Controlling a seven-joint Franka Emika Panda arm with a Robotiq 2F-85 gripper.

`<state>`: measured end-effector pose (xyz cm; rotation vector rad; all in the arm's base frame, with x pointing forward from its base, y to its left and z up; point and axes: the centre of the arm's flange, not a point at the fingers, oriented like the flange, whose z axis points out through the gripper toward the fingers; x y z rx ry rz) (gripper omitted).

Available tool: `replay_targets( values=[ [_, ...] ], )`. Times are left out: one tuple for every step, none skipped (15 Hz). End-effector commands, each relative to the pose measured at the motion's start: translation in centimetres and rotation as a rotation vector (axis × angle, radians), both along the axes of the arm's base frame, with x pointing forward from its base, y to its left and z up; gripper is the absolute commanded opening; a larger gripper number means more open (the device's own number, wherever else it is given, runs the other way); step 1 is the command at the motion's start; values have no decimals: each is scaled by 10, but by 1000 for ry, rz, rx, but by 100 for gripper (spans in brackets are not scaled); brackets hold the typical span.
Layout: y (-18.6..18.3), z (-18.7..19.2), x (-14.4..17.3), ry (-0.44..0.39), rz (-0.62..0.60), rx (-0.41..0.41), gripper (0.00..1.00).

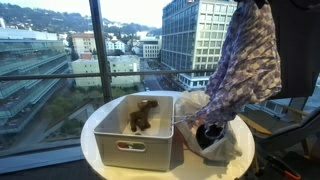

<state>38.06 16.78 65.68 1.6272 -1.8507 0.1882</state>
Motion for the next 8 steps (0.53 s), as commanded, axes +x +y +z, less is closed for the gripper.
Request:
replay_targets(
  values=[
    [-12, -27, 30, 20, 34, 15, 7],
    [-13, -39, 38, 32, 43, 19, 7],
    [-13, -51, 45, 43, 55, 20, 7],
    [-12, -65, 50, 49, 66, 21, 7],
    [-12, -77, 54, 56, 76, 21, 7],
    [-11, -92, 58, 63, 86, 25, 7],
    [-10, -105, 60, 70, 90, 23, 7],
    [-10, -119, 59, 76, 87, 24, 7]
  ],
)
